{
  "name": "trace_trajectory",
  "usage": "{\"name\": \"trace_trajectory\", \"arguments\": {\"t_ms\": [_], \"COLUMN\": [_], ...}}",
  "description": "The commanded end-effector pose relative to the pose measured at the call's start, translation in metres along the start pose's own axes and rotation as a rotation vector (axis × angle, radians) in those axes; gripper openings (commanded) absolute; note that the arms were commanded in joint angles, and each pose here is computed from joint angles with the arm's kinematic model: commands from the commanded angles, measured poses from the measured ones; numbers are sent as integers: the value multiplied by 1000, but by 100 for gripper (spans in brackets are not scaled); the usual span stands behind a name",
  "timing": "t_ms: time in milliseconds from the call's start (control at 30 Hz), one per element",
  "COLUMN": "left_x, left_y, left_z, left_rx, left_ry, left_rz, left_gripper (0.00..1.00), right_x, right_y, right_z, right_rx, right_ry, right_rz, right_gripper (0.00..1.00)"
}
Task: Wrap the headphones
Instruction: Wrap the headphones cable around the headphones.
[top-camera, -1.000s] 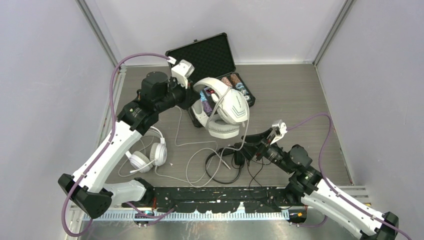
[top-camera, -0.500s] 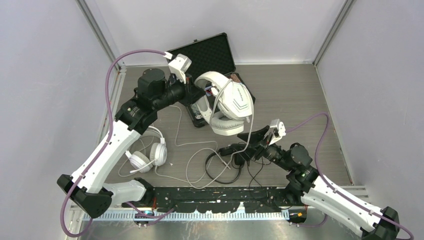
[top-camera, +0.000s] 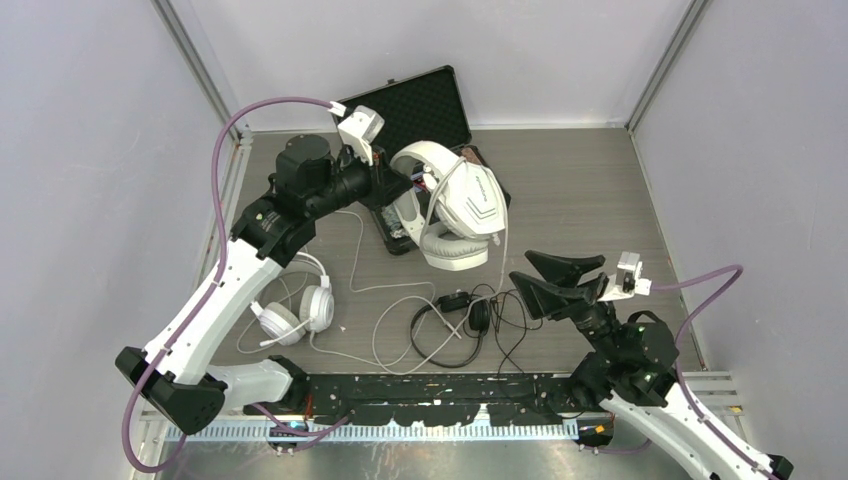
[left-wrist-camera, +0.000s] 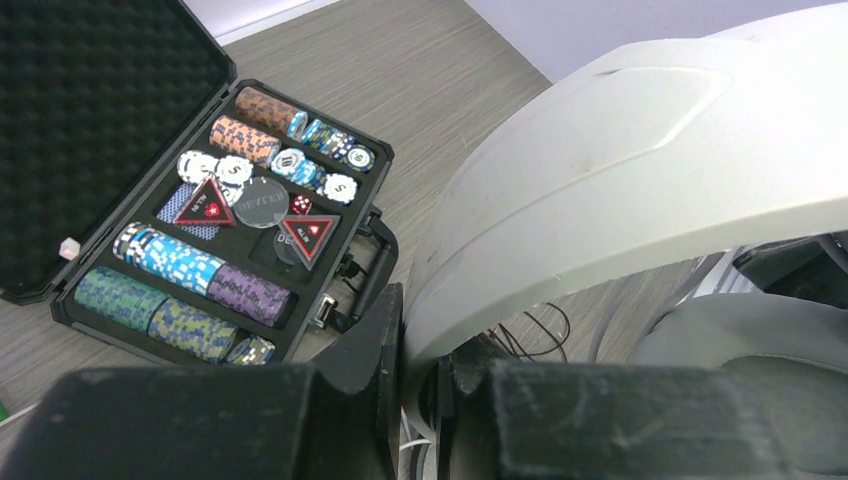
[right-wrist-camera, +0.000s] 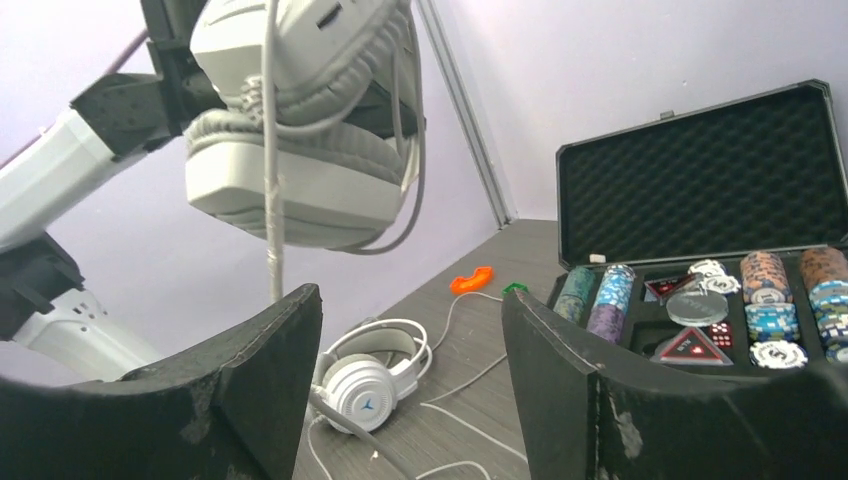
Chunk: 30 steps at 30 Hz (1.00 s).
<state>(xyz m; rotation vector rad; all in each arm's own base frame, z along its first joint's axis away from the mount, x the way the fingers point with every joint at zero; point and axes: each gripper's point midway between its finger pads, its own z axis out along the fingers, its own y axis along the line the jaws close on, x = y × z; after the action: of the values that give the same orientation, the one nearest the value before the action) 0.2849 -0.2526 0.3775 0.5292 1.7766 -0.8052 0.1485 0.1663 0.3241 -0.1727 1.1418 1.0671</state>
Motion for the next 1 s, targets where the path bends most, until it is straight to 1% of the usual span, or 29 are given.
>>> {"name": "trace_trajectory", "arguments": {"t_ms": [0, 133, 200, 333, 400, 433, 467, 500, 567, 600, 700, 800, 900, 967], "left_x": [-52, -51, -49, -45, -42, -40, -38, -34, -18, -10, 16, 35, 48, 53], "left_y": [-21, -20, -20, -18, -17, -18, -18, -19, -19, -20, -20, -16, -14, -10], "left_z": [-13, -12, -11, -10, -10, -10, -10, -11, -12, -12, -15, -18, -20, -20], "left_rx": [72, 72, 71, 67, 67, 72, 79, 91, 120, 139, 199, 215, 235, 221], "left_ry": [-169, -165, -163, -152, -143, -136, -131, -127, -104, -94, -84, -69, -43, -29], "left_rz": [12, 12, 13, 14, 20, 28, 46, 73, 149, 191, 328, 437, 503, 514], "left_gripper": [0, 0, 0, 0, 0, 0, 0, 0, 0, 0, 0, 0, 0, 0], "right_x": [-29, -30, -28, -22, -18, -20, -24, -30, -46, -53, -67, -72, -68, -64], "right_y": [30, 61, 70, 71, 66, 63, 61, 58, 57, 59, 65, 67, 68, 67], "right_z": [6, 18, 24, 34, 40, 43, 45, 47, 51, 53, 60, 69, 81, 88], "right_rx": [-101, -234, -271, -274, -241, -222, -204, -176, -140, -137, -123, -93, -78, -63], "right_ry": [-12, 60, 89, 121, 138, 135, 125, 108, 79, 74, 106, 154, 204, 241], "right_rz": [-10, 40, 62, 71, 68, 66, 60, 57, 55, 51, 37, 39, 49, 55], "right_gripper": [71, 71, 71, 71, 65, 60, 50, 30, 4, 1, 0, 0, 0, 0]}}
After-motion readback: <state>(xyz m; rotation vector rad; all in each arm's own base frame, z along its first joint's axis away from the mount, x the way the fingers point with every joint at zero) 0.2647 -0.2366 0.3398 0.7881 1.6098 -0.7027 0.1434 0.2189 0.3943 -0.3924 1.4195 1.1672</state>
